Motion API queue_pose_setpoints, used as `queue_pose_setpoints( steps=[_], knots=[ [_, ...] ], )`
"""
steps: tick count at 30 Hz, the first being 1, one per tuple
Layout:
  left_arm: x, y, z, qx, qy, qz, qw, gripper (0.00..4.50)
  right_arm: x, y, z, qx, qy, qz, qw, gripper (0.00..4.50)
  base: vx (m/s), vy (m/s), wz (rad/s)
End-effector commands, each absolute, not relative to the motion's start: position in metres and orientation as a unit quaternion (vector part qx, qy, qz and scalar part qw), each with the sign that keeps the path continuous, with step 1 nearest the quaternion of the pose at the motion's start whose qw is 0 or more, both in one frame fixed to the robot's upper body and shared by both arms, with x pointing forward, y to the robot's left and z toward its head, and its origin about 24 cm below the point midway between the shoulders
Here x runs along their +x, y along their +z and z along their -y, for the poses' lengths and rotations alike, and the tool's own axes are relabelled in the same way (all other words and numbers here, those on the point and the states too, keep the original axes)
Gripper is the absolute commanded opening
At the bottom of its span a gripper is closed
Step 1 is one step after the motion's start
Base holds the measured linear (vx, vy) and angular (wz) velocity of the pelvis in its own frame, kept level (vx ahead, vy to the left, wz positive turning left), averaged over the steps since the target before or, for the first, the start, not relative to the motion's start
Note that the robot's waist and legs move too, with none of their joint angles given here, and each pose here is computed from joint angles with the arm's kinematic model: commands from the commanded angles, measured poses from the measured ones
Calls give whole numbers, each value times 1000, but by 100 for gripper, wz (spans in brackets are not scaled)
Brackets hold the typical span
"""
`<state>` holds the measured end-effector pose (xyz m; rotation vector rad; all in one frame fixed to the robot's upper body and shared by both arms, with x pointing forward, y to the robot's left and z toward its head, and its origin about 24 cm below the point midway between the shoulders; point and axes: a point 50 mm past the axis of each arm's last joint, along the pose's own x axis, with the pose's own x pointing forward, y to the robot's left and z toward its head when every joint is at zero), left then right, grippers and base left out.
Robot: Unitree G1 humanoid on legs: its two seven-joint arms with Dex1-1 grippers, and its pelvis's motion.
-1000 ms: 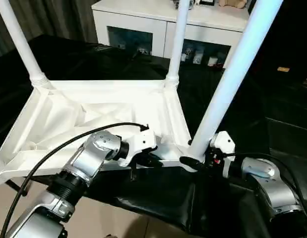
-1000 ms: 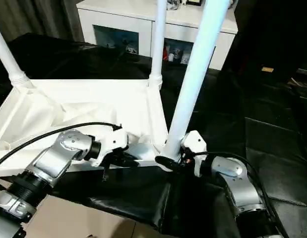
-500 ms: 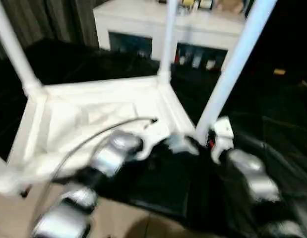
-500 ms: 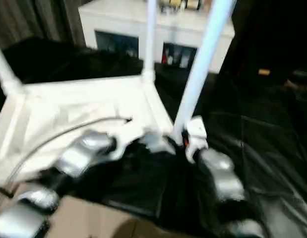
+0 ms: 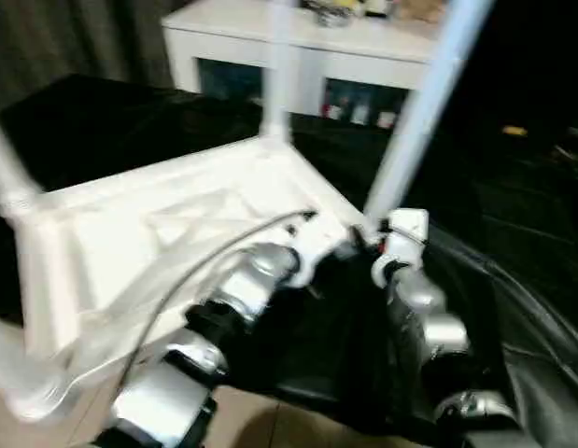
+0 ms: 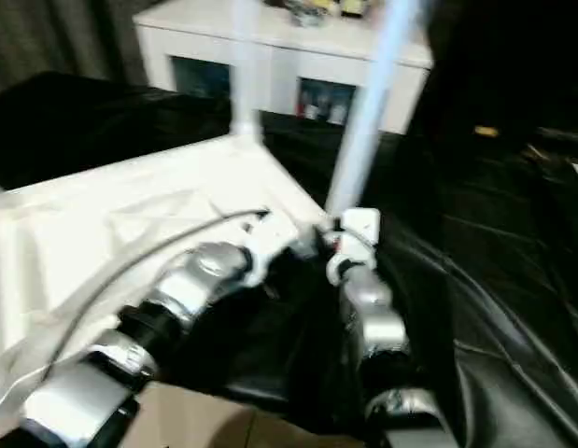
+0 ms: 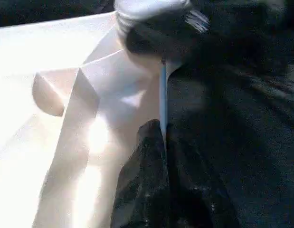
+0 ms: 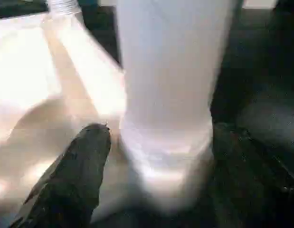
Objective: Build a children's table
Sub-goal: Rotate leg to tighten
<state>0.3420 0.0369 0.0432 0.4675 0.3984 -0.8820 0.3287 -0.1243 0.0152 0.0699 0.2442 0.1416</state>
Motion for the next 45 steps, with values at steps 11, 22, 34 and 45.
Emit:
queue_pose_setpoints(
  steps=[11,22,34,45],
  knots=[
    [319,41,-77,246,-560,-163,774,0,309,41,162,-7,254,-63,965,405,0,0,0],
    [295,41,-99,231,-658,-216,684,0,278,43,180,-53,441,-106,890,405,0,0,0],
    [294,44,-104,235,-654,-219,685,0,272,37,177,-66,475,-131,868,306,0,0,0],
    [303,39,-105,247,-608,-228,719,0,278,20,179,-53,399,-168,900,266,0,0,0]
  ],
)
